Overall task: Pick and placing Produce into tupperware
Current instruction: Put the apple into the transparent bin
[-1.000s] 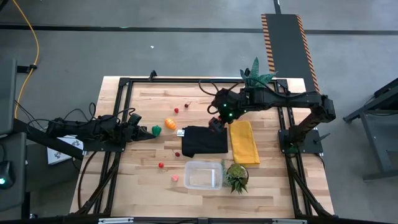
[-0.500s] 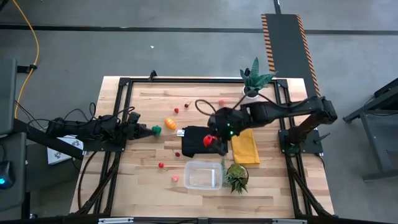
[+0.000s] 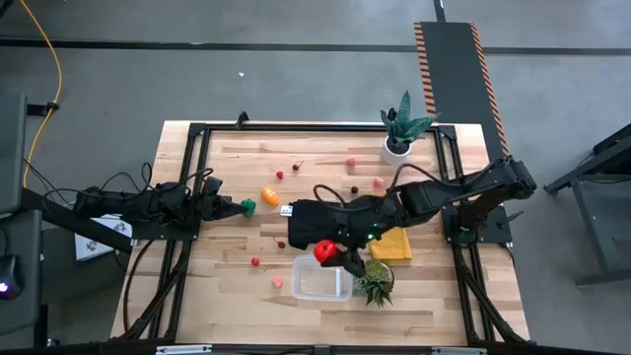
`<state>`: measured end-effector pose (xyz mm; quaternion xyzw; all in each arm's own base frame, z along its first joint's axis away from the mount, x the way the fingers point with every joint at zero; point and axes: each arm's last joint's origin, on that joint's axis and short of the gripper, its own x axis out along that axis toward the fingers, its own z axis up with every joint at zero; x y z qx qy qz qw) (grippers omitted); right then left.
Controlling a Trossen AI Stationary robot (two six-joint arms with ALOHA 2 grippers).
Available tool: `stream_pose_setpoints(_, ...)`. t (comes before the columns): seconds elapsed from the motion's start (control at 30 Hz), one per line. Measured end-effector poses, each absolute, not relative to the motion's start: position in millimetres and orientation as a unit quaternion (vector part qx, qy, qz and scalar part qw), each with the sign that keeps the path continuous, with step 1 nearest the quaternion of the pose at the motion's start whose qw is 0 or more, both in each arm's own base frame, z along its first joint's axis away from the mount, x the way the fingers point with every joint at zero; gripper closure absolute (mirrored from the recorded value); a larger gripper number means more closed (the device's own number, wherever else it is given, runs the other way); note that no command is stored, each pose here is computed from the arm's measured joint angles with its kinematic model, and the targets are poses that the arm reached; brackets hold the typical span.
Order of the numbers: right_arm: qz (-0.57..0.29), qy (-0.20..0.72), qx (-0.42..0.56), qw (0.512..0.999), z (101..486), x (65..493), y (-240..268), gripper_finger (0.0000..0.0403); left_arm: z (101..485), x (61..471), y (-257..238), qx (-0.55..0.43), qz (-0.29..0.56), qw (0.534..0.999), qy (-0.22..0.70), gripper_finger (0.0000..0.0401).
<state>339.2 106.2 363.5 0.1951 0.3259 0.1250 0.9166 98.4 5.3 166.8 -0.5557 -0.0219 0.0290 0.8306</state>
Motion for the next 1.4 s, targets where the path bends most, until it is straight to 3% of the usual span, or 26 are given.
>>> stream_pose_setpoints(0.93, 0.06, 0.407, 0.273, 0.87, 310.3, 371.9, 114.2, 0.0138, 168.4, 98.4, 0.4, -0.51, -0.046, 0.859, 0.015, 0.04)
stream_pose_setpoints(1.23, 0.053, 0.419, 0.267, 0.866, 318.2, 375.0, 114.8, 0.0138, 168.5, 98.3, 0.4, -0.508, -0.047, 0.86, 0.015, 0.04)
stream_pose_setpoints(1.4, 0.045, 0.47, 0.214, 0.855, 329.7, 391.2, 119.0, 0.0138, 168.6, 98.3, 0.4, -0.508, -0.047, 0.86, 0.015, 0.04)
